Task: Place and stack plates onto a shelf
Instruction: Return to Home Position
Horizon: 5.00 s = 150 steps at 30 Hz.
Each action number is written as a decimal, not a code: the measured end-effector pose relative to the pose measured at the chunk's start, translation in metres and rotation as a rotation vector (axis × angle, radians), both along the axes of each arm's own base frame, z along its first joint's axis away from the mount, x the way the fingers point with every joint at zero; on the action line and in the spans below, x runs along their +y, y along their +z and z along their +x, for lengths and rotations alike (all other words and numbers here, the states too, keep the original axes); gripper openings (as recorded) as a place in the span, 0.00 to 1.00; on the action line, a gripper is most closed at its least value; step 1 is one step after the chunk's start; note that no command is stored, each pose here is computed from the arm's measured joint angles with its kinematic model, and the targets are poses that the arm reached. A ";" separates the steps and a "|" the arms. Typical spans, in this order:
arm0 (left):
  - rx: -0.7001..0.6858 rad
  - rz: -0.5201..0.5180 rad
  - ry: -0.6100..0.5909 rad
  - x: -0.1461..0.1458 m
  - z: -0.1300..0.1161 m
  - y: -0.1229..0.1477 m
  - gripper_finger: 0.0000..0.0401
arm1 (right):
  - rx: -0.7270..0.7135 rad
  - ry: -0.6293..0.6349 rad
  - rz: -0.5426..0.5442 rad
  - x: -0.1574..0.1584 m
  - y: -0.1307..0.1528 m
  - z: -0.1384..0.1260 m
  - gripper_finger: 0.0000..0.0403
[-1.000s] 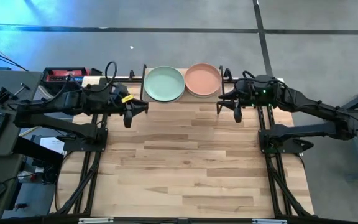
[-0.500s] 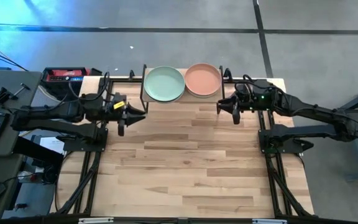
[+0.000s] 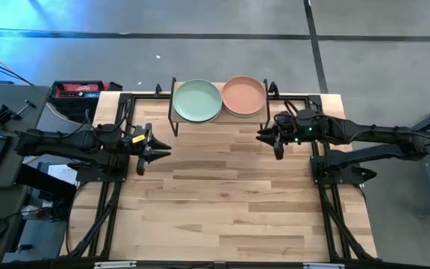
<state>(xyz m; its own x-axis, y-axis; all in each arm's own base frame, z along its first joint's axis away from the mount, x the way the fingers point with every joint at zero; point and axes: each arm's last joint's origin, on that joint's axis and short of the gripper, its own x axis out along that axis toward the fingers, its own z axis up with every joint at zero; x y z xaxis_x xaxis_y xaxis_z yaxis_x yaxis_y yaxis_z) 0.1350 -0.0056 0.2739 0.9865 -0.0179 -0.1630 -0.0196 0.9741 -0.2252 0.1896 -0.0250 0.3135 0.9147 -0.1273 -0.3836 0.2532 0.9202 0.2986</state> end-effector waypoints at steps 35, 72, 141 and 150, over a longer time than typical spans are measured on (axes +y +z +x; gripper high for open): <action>-0.041 0.156 -0.101 -0.006 -0.028 -0.115 0.22 | -0.065 -0.092 0.022 0.007 0.004 0.007 0.25; -0.037 0.223 0.009 -0.003 -0.028 -0.117 0.22 | -0.109 -0.006 -0.109 0.015 -0.021 0.004 0.25; -0.038 0.223 0.009 -0.003 -0.028 -0.117 0.22 | -0.403 0.212 -0.110 0.026 -0.146 -0.091 0.25; -0.038 0.223 0.009 -0.003 -0.028 -0.117 0.22 | -0.398 0.211 -0.083 0.027 -0.146 -0.091 0.25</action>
